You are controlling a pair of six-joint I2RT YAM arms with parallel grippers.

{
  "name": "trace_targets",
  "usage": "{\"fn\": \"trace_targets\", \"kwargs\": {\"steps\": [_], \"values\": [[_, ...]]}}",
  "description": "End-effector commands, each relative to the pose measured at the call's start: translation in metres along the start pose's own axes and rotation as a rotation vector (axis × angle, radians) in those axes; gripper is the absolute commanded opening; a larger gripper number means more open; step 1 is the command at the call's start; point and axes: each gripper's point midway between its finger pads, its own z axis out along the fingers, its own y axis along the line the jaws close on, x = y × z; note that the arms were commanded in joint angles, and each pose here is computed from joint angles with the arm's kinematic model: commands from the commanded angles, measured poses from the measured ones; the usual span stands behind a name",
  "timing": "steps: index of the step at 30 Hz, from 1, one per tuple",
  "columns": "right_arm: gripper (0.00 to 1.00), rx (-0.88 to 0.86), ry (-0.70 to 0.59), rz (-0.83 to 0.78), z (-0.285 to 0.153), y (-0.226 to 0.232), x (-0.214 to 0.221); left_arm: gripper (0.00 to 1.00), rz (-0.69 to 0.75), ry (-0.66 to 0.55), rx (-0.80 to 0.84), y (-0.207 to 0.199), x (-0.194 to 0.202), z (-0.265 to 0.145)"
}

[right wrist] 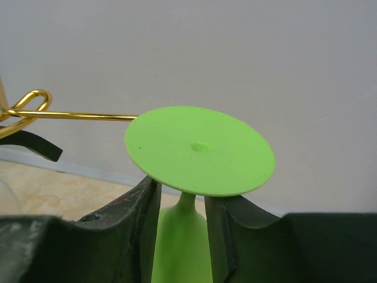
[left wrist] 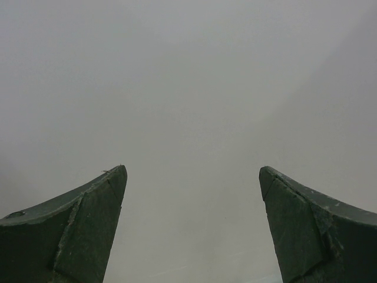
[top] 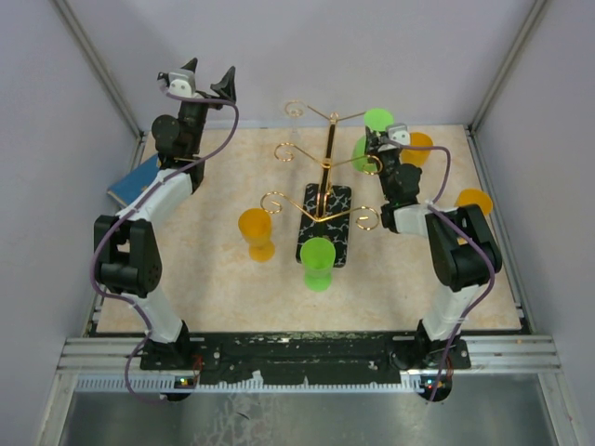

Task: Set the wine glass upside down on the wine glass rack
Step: Turn the wine glass upside down at the wine rack.

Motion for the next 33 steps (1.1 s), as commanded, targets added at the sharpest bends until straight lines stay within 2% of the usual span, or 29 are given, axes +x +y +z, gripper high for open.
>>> {"fn": "trace_targets", "kwargs": {"steps": [1, 4, 11, 13, 25, 33], "values": [[0.40, -0.125, -0.115, -0.005, 0.002, 0.028, -0.038, 0.99, 0.000, -0.029, 0.007, 0.002, -0.008, -0.001], [0.47, -0.121, -0.114, -0.008, -0.001, 0.027, -0.040, 0.99, -0.003, -0.029, 0.007, 0.002, -0.007, 0.000], [0.52, -0.010, -0.093, -0.039, -0.020, 0.003, -0.046, 0.99, -0.009, -0.032, 0.003, 0.002, -0.006, 0.001], [0.55, 0.015, -0.110, -0.037, -0.026, -0.003, -0.061, 0.99, -0.014, -0.030, 0.003, 0.002, -0.004, 0.001], [0.62, 0.135, 0.050, 0.015, -0.039, -0.035, -0.042, 0.99, -0.038, -0.020, 0.009, 0.001, 0.005, 0.000], [0.66, 0.183, 0.119, 0.028, -0.065, -0.050, -0.026, 0.99, -0.032, -0.021, 0.008, 0.001, 0.011, 0.001]]}}
